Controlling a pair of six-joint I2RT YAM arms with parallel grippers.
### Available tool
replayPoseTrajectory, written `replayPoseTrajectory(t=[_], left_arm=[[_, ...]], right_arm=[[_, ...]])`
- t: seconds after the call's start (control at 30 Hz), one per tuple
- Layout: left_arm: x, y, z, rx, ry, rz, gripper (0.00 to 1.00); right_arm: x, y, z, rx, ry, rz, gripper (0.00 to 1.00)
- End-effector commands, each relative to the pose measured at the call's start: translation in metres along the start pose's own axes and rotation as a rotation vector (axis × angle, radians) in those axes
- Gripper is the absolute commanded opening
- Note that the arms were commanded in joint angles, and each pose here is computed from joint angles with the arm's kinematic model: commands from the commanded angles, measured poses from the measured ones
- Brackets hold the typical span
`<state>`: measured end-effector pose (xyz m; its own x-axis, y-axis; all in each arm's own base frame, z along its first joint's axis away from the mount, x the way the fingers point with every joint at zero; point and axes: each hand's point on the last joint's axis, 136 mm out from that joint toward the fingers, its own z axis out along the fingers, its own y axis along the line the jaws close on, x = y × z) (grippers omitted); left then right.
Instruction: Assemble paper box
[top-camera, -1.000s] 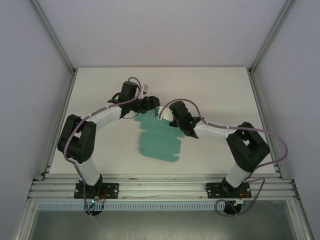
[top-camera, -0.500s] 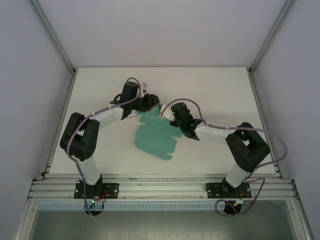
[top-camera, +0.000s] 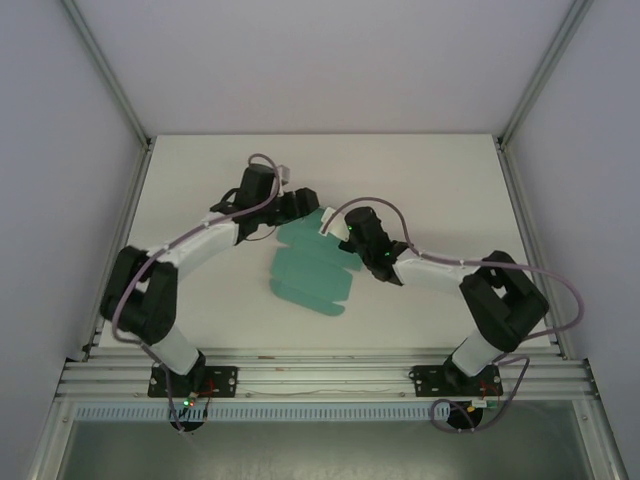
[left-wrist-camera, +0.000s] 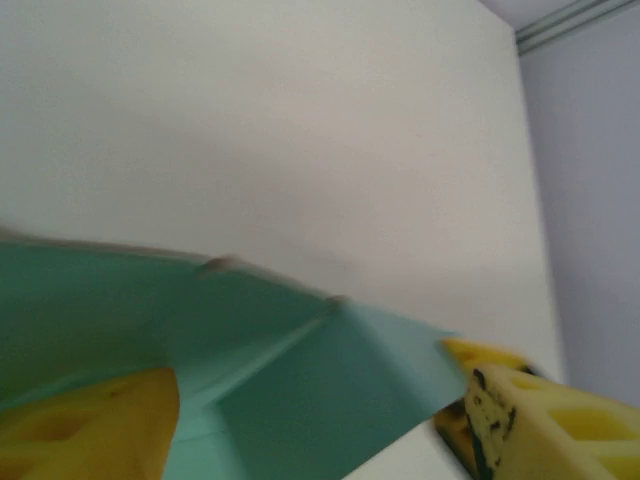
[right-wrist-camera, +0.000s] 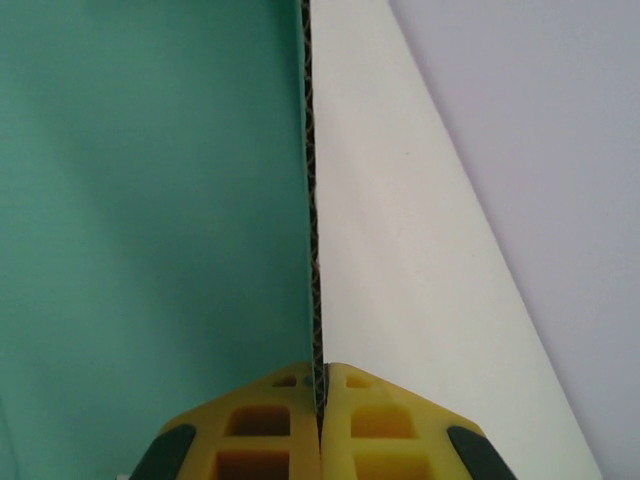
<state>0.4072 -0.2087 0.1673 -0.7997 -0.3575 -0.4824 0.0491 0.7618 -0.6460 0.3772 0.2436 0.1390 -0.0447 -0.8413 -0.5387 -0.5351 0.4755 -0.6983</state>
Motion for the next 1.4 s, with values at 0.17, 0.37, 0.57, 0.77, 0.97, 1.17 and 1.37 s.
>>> replayPoseTrajectory(t=[0.17,0.37,0.57,0.77,0.97,1.17,1.37], left_arm=[[0.016,0.129,-0.051,-0.388,-0.060,-0.015,1.00],[0.024,0.163,-0.051,-0.433,-0.069,-0.047,1.00],[0.021,0.125,-0.026,-0.181,-0.052,0.010,1.00],[0.025,0.090,-0.018,-0.001,-0.035,0.103,1.00],[0.038,0.062,-0.009,0.105,-0.006,0.209,0.99],[0.039,0.055,0.002,0.131,0.013,0.228,0.93],[0.042,0.045,0.013,0.199,0.039,0.231,0.68]], right_arm=[[0.005,-0.026,-0.024,0.027,-0.039,0.133,0.00],[0.007,-0.021,-0.028,-0.028,-0.054,0.158,0.00],[0.002,-0.022,-0.026,-0.040,-0.066,0.181,0.00],[0.000,-0.023,-0.023,-0.039,-0.066,0.201,0.00],[-0.004,-0.021,-0.025,-0.070,-0.079,0.219,0.00],[-0.006,-0.018,-0.028,-0.094,-0.093,0.228,0.00],[-0.010,-0.017,-0.033,-0.122,-0.108,0.242,0.00]])
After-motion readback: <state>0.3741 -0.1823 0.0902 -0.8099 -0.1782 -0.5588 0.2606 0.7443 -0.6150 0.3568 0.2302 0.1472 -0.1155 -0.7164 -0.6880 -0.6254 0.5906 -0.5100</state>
